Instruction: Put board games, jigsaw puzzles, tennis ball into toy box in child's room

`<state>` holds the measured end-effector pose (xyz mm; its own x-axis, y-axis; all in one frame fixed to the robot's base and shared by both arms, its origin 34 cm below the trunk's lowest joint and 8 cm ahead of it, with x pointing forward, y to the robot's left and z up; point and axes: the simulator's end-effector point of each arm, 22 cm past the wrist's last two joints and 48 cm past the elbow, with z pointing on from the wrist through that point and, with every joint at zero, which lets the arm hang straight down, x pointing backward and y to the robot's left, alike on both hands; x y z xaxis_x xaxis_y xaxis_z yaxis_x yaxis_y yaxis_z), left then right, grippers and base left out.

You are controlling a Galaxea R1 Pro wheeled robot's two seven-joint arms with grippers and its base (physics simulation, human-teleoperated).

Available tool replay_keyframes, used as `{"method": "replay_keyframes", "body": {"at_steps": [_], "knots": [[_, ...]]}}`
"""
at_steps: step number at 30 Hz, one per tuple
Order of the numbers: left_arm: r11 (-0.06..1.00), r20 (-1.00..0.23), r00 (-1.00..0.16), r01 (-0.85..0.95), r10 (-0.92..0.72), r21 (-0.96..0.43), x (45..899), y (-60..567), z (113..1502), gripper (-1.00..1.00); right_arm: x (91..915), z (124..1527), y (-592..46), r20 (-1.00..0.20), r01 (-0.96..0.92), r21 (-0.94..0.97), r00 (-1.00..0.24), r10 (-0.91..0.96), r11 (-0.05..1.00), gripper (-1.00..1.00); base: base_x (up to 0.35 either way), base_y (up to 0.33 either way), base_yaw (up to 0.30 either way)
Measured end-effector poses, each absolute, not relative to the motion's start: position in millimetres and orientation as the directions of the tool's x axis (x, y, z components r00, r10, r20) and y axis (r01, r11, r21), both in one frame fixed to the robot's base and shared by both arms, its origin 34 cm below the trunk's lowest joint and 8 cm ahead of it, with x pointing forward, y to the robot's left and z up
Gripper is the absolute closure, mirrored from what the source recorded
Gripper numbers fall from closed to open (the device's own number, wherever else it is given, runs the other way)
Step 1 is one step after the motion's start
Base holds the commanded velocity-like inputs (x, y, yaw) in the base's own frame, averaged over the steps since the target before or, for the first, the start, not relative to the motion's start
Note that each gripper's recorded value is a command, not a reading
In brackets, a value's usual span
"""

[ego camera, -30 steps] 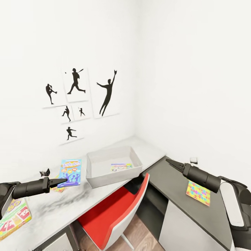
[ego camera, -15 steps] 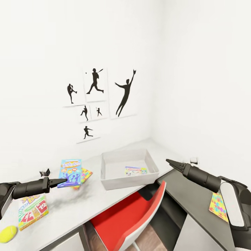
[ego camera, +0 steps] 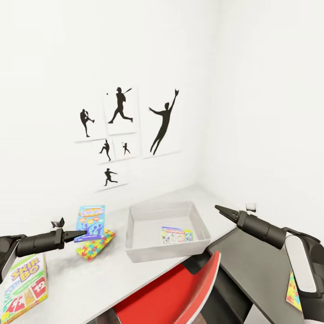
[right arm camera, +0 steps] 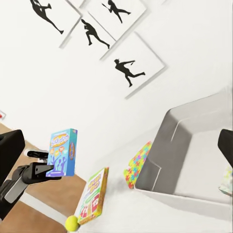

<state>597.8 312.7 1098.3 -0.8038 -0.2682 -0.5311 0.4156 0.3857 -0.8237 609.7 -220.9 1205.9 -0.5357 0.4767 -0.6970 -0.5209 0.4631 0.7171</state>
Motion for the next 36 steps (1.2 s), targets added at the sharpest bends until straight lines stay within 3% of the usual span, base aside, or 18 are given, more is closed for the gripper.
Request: {"method": "replay_keyframes", "body": {"at_steps": [36], "knots": [[0.388,-0.55,-0.794,0.435,-0.261,-0.813,597.4,311.2,1099.7,1.0,610.7,1206.2,-221.2,-0.703,-0.522,0.711,-0.528,0.476,0.472,-1.0,0.077,-0.017,-0.016]]}}
